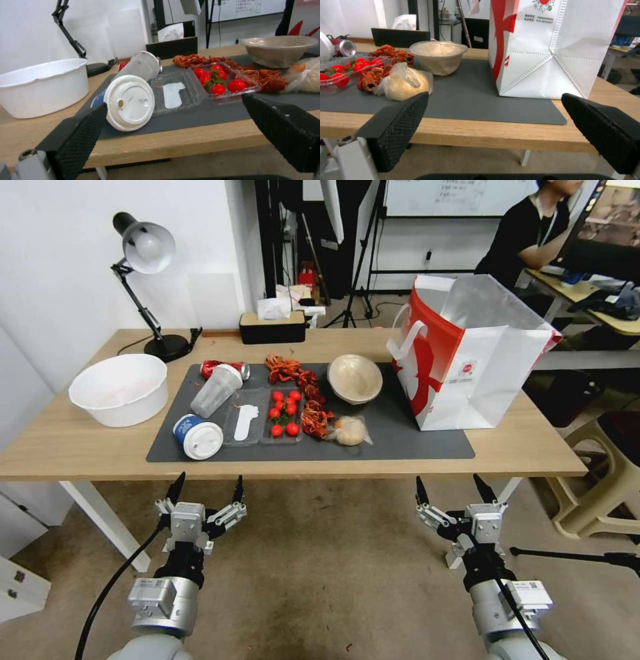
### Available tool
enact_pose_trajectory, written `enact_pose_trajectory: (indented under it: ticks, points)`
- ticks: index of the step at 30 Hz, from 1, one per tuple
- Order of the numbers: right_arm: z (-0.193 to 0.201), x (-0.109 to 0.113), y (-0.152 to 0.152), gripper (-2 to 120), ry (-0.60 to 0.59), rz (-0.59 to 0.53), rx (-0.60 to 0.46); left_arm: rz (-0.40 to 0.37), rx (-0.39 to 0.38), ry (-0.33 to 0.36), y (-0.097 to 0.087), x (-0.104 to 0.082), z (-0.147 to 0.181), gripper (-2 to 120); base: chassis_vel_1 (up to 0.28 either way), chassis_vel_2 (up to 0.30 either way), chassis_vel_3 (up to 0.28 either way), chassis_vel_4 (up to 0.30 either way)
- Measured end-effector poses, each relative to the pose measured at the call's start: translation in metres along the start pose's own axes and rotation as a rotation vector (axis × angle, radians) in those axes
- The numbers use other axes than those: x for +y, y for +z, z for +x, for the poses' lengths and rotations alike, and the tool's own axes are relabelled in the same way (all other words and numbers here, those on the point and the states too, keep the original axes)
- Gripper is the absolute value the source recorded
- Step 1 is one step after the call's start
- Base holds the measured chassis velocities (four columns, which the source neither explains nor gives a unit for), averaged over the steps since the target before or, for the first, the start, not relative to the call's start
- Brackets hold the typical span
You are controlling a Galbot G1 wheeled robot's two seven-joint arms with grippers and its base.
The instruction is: Pick up the trash from the table and place it into the takeout bag.
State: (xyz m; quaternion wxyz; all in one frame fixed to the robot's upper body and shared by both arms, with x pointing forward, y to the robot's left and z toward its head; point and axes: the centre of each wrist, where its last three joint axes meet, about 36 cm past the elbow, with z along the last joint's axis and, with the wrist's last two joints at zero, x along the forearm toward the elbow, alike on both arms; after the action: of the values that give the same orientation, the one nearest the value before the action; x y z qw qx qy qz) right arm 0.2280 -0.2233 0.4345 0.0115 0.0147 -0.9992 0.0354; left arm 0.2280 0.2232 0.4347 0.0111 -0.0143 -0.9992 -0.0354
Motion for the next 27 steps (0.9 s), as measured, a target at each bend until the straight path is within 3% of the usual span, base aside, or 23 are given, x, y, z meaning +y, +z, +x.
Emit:
enact_pose_trajectory:
  ticks: [18, 22, 25, 27]
  points:
    - [0.000, 0.000, 0.000, 100, -0.001, -0.002, 0.001, 0.001, 0.000, 0.000, 0.000, 0.000, 0.000, 100, 0.000, 0.000, 0.000, 0.000]
    - [0.007, 0.008, -0.009, 100, -0.056, -0.039, -0.003, 0.016, 0.003, -0.011, -0.001, -0.001, 0.000, 100, 0.000, 0.000, 0.000, 0.000]
    - [0.018, 0.022, -0.027, 100, -0.152, -0.109, -0.017, 0.135, 0.026, -0.083, -0.018, -0.009, 0.002, 100, 0.000, 0.000, 0.000, 0.000]
    - [0.017, 0.022, -0.027, 100, -0.158, -0.119, -0.020, 0.168, 0.035, -0.100, -0.023, -0.011, 0.002, 100, 0.000, 0.000, 0.000, 0.000]
